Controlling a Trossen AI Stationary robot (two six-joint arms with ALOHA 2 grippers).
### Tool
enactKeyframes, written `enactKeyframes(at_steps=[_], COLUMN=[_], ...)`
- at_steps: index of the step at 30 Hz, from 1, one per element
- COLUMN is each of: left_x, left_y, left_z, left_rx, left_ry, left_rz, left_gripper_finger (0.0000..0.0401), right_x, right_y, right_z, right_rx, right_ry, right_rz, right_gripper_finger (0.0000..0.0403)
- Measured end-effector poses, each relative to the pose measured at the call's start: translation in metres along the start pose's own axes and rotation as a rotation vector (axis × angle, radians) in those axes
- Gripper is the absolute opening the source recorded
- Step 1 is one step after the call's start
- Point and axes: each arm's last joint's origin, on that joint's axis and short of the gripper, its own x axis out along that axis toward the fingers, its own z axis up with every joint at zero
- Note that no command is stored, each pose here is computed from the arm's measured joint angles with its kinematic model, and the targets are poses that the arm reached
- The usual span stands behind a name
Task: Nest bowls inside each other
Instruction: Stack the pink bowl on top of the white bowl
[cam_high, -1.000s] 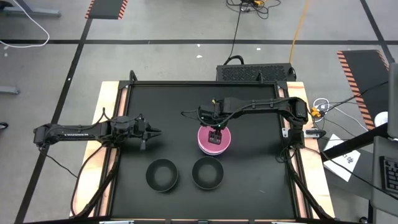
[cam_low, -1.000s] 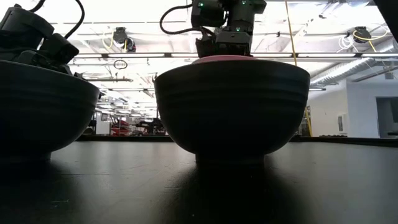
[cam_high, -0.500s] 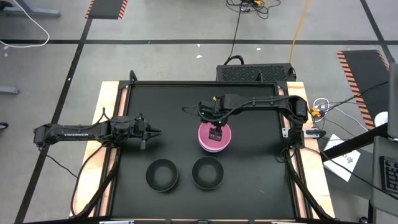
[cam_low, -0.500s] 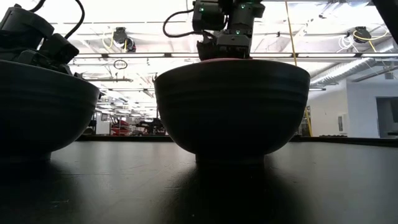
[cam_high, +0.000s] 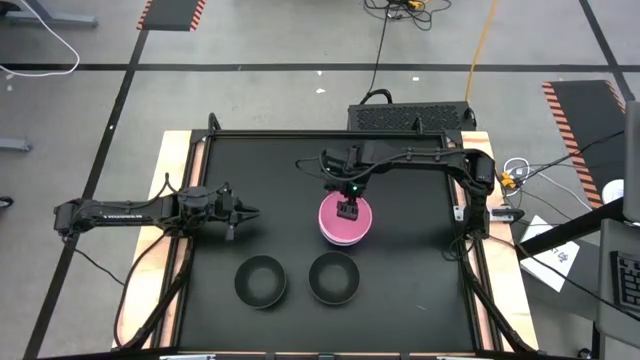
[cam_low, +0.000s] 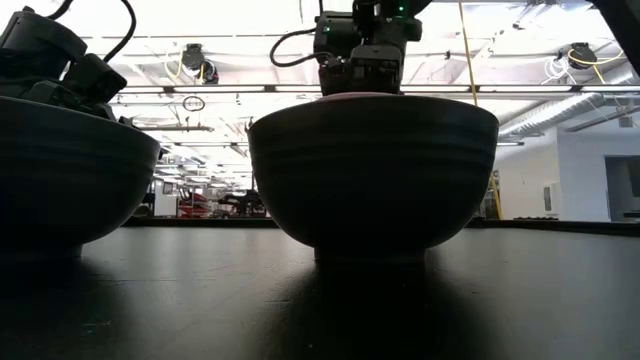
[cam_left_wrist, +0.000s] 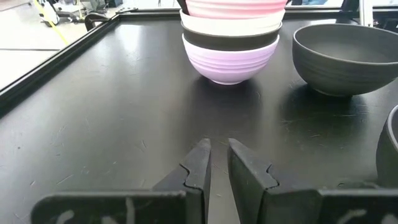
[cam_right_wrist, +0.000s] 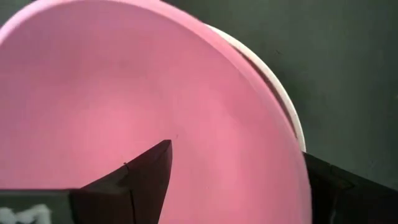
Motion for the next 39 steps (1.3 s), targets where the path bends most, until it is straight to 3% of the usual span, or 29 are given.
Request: enactKeyframes(at_steps=[14,25,39], left_x=[0.0,0.0,0.0], left_y=[0.0,0.0,0.0], left_z=[0.0,0.0,0.0], left_rx=[0.001,-0.008,-0.012], left_ry=[0.0,0.0,0.0], left_rz=[0.0,0.0,0.0], left_gripper_finger=[0.0056,0.0056,0.0056], right_x=[-0.004,-0.033,-0.032], right_y=[0.0,0.009,0.004], right_z=[-0.003,-0.004,-0.011], right_rx=[0.015,-0.011,0.031], right_ry=[0.01,-0.114,-0.043], right_rz=[0.026,0.026,-0.027], right_gripper_finger=[0.0256,0.0256,0.0256])
